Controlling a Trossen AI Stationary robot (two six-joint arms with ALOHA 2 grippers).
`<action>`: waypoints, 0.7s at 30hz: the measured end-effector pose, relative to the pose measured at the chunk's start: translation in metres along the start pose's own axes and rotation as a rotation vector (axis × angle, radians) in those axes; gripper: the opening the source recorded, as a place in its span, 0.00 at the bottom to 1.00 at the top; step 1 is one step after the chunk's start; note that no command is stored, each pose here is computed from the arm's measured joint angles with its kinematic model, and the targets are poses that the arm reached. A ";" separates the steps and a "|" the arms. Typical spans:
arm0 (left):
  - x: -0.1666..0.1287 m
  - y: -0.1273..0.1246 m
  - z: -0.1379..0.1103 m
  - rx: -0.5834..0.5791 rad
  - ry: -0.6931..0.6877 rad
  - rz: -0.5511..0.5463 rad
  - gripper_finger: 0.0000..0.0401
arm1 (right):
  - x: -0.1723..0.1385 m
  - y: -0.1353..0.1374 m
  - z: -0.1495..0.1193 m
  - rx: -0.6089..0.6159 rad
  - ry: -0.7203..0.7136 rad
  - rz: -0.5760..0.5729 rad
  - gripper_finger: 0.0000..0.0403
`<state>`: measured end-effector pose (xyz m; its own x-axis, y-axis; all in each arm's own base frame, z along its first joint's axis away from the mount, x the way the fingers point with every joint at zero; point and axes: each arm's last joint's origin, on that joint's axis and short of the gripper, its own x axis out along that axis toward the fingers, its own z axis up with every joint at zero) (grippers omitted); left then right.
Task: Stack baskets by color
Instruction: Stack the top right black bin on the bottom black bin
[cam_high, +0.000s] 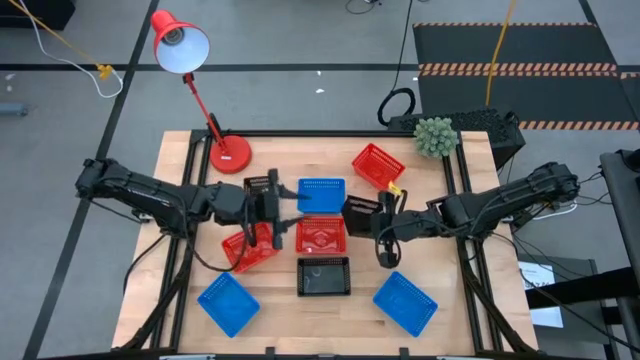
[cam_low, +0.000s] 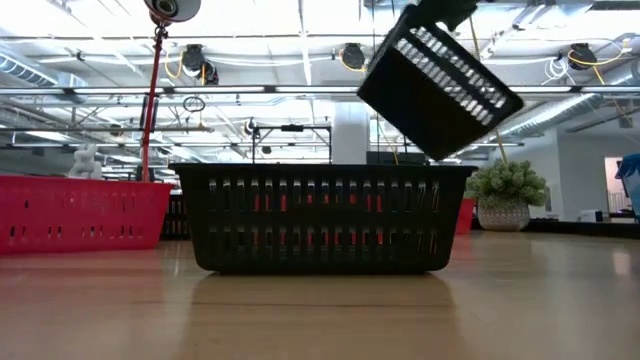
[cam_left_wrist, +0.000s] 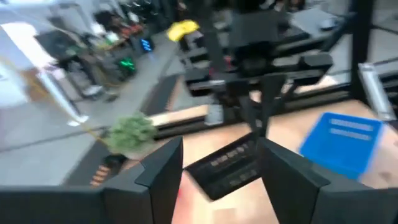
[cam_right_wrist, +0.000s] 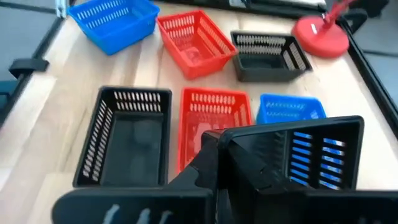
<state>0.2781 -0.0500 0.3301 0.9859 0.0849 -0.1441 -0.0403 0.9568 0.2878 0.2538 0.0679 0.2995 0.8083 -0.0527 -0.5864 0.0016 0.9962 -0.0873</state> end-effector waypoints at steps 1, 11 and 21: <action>0.004 -0.001 0.001 -0.006 0.020 -0.023 0.54 | 0.002 0.001 0.001 -0.010 -0.008 0.002 0.03; 0.049 -0.018 0.003 0.167 0.192 -0.098 0.64 | 0.023 0.009 0.002 -0.154 -0.018 0.059 0.03; 0.058 -0.022 -0.004 0.198 0.194 -0.184 0.64 | 0.019 0.012 0.009 -0.153 -0.038 0.067 0.03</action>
<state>0.3359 -0.0644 0.3113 0.9236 -0.0145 -0.3832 0.1864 0.8902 0.4157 0.2746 0.0791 0.2944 0.8251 0.0189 -0.5647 -0.1405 0.9749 -0.1728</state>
